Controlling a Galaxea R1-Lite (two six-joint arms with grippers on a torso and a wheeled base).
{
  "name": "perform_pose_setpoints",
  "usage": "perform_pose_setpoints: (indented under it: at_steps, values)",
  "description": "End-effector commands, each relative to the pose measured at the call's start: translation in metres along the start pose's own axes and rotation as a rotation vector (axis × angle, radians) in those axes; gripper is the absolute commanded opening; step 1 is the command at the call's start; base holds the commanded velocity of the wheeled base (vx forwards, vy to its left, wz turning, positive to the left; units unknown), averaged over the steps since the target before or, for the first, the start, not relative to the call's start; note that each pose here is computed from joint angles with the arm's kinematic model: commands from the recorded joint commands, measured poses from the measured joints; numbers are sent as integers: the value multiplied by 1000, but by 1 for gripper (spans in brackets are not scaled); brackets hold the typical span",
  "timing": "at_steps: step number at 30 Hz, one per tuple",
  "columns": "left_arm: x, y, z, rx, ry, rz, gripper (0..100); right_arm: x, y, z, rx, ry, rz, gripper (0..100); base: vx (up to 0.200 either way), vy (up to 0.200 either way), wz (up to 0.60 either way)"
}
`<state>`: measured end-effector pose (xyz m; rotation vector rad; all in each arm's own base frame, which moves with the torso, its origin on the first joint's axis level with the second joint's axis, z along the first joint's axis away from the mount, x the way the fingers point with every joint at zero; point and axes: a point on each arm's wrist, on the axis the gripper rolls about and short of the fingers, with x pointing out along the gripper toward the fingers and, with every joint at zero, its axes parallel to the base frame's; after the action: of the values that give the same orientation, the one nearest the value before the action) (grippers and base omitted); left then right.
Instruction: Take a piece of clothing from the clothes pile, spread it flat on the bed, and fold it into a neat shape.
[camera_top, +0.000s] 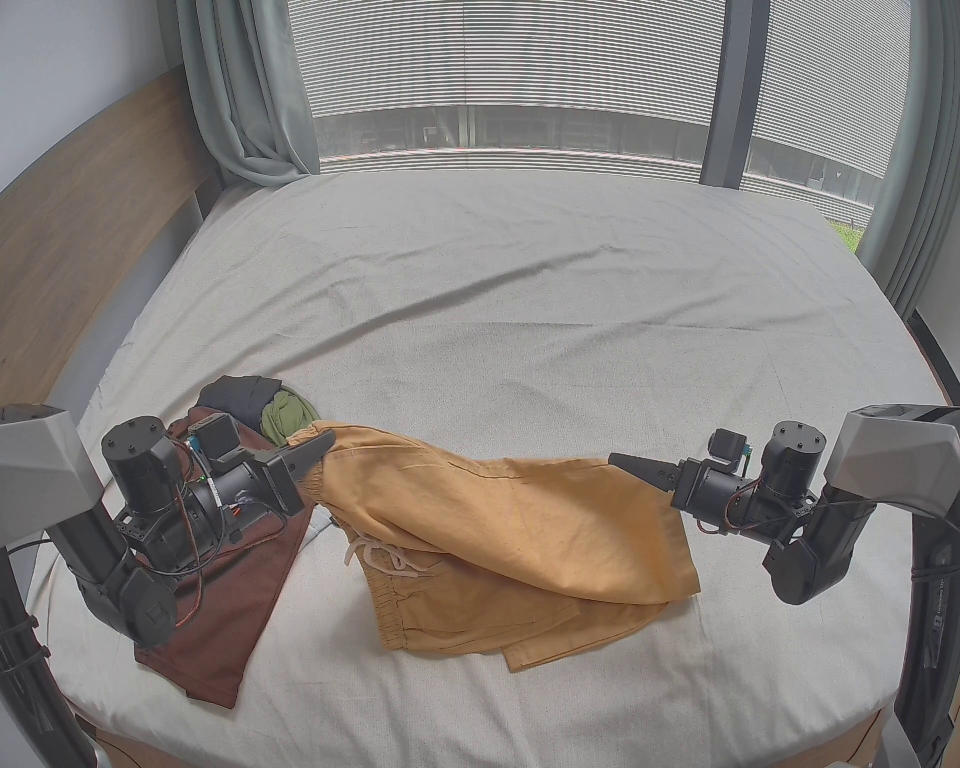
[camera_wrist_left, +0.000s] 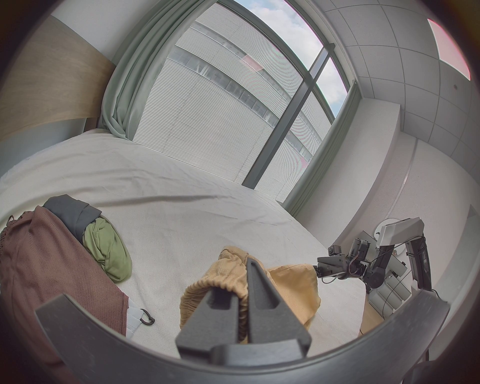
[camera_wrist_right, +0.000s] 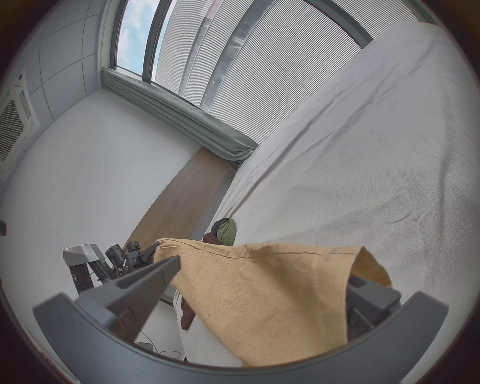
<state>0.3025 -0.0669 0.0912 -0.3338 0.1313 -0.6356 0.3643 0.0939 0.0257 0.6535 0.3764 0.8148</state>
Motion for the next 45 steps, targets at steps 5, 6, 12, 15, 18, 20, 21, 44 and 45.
perform_pose_setpoints:
  at_steps: [5, 6, 12, 15, 18, 20, 21, 44, 45]
  values:
    - [-2, -2, 5, 6, -17, -5, 0, 3, -13, -15, 24, 24, -36, 0, 0, 0, 0]
    - [-2, -2, 5, 5, -17, -5, 0, 0, -11, -15, 26, 28, -38, 0, 0, 0, 0]
    - [-1, -2, 5, 3, -16, -6, 0, -11, 0, -12, 30, 34, -36, 0, 0, 0, 0]
    - [0, -2, 6, 4, -23, -7, 0, -19, 16, -2, 13, 23, -10, 0, 0, 0, 0]
    - [1, -2, 9, 2, -35, -11, 0, -25, 29, 6, -6, 6, 7, 0, 0, 0, 0]
    - [2, -3, 14, -2, -53, -18, 0, -30, 42, 12, -21, -7, 24, 0, 0, 0, 0]
    - [2, -5, 18, 1, -64, -23, 0, -32, 46, 14, -27, -11, 29, 0, 0, 0, 0]
    - [-1, -15, 54, 24, -184, -69, 0, -64, 110, 51, -147, -132, 133, 0, 0, 0, 0]
    - [-1, -15, 54, 25, -185, -69, 0, -65, 112, 51, -151, -136, 136, 0, 0, 0, 0]
